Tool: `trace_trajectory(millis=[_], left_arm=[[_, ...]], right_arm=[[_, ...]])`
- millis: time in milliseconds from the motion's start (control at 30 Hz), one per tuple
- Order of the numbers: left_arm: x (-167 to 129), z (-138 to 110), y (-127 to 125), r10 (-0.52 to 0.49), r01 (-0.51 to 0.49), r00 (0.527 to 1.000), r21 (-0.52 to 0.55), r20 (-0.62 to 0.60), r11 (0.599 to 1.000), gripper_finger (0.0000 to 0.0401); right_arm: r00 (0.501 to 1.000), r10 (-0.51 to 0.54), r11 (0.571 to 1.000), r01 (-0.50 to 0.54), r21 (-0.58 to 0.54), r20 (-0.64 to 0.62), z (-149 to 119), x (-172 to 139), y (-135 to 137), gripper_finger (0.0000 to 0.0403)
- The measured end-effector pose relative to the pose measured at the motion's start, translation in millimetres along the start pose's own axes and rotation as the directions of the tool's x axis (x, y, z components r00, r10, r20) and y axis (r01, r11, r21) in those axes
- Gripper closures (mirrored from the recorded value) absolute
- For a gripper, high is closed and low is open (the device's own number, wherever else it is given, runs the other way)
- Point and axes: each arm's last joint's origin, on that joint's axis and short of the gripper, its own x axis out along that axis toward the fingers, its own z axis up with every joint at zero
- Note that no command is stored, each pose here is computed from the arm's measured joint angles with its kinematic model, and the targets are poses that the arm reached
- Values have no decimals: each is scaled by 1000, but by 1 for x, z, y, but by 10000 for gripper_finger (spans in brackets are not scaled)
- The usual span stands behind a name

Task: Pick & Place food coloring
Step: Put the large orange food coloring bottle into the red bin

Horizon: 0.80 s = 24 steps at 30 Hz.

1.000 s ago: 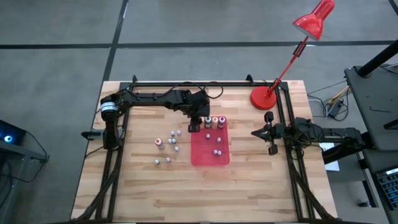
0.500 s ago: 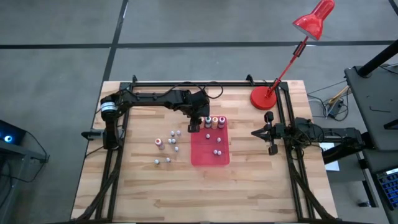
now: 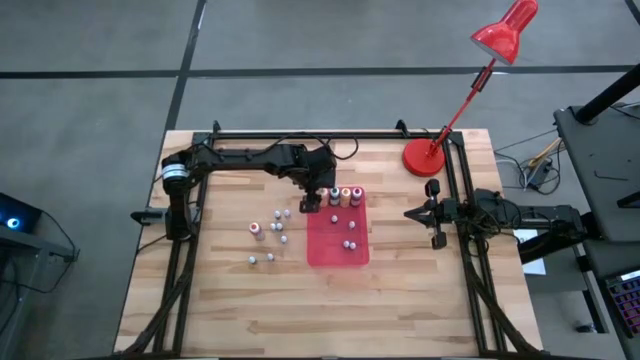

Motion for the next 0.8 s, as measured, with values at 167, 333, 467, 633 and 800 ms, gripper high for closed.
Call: trace_trajectory(millis=[167, 333, 467, 633, 800], left_arm=[[-8, 3, 1, -5, 5, 1000, 1, -14, 1000, 158], [-20, 5, 3, -12, 12, 999, -3, -41, 1000, 158], [-34, 4, 3, -18, 18, 997, -6, -69, 1000, 158], [-55, 1, 2, -5, 4, 999, -7, -41, 1000, 158], [-75, 0, 1, 12, -12, 1000, -45, 0, 999, 158]], right_arm=[[1000, 0, 1000, 0, 0, 0, 0, 0, 0, 394], [1000, 0, 1000, 0, 0, 0, 0, 0, 0, 394], [1000, 0, 1000, 0, 0, 0, 0, 0, 0, 394], [1000, 0, 1000, 0, 0, 0, 0, 0, 0, 394], [1000, 0, 1000, 0, 1, 0, 0, 0, 0, 394]])
